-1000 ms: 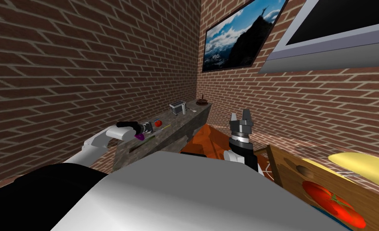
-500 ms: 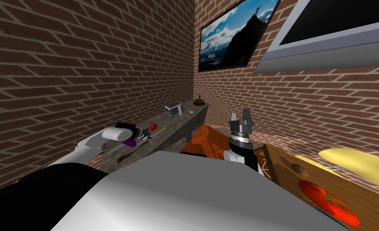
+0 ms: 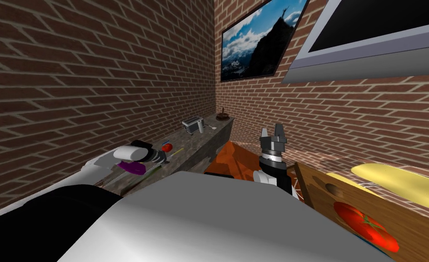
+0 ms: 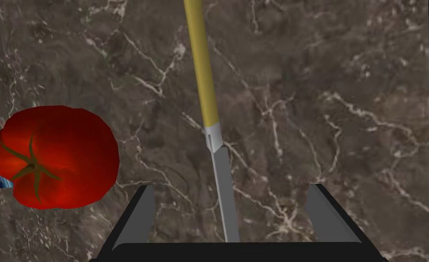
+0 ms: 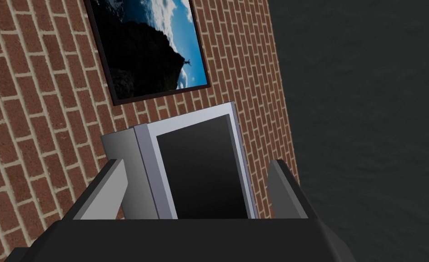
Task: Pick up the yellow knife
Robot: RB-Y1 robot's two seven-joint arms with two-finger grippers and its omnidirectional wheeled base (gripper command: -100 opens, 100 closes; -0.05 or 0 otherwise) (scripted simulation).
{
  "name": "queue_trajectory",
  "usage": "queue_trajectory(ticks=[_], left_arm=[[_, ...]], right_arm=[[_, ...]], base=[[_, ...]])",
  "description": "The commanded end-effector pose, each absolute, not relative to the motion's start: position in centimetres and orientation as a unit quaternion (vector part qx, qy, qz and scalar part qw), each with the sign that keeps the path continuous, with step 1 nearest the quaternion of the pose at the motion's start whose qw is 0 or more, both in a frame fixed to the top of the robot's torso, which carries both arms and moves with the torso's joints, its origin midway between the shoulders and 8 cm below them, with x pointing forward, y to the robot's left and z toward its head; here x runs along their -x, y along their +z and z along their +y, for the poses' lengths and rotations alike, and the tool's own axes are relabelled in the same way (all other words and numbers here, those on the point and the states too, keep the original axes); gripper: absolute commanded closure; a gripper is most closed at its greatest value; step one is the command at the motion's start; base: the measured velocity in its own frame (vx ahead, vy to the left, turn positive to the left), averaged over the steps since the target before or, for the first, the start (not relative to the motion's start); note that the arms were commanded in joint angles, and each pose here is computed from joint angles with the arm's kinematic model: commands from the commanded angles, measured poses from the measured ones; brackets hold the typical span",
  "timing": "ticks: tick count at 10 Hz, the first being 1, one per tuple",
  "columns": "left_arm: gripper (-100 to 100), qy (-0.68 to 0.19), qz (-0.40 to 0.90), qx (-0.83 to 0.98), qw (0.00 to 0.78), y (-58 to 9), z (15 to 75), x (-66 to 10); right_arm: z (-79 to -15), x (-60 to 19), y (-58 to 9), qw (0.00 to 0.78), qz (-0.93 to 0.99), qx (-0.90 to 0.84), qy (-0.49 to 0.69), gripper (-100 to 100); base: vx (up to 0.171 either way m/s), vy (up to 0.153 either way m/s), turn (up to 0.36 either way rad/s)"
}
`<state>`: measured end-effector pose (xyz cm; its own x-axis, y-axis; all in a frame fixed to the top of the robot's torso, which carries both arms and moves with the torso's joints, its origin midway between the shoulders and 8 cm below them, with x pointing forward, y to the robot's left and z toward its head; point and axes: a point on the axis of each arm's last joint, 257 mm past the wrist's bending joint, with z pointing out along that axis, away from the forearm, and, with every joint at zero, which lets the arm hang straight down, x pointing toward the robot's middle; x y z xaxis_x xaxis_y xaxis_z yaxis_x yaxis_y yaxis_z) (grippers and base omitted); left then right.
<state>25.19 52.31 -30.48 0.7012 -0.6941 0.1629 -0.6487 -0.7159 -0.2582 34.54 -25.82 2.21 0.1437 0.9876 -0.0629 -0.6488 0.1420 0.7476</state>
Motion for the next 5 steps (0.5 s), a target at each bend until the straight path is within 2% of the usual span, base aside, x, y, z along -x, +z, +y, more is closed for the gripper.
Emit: queue_trajectory(ticks=[1,5], left_arm=[[-100,-0.108,0.349,0.928,0.077,-30.9,52.8,-24.0],[-100,-0.029,0.278,0.96,0.023,-32.2,53.6,-18.5]], right_arm=[[-25.8,-34.5,2.2,0.698,0.29,-0.292,0.586,0],[-25.8,-34.5,2.2,0.698,0.29,-0.292,0.586,0]], base=[[0.078,-0.009,-0.054],[0.083,-0.007,-0.099]])
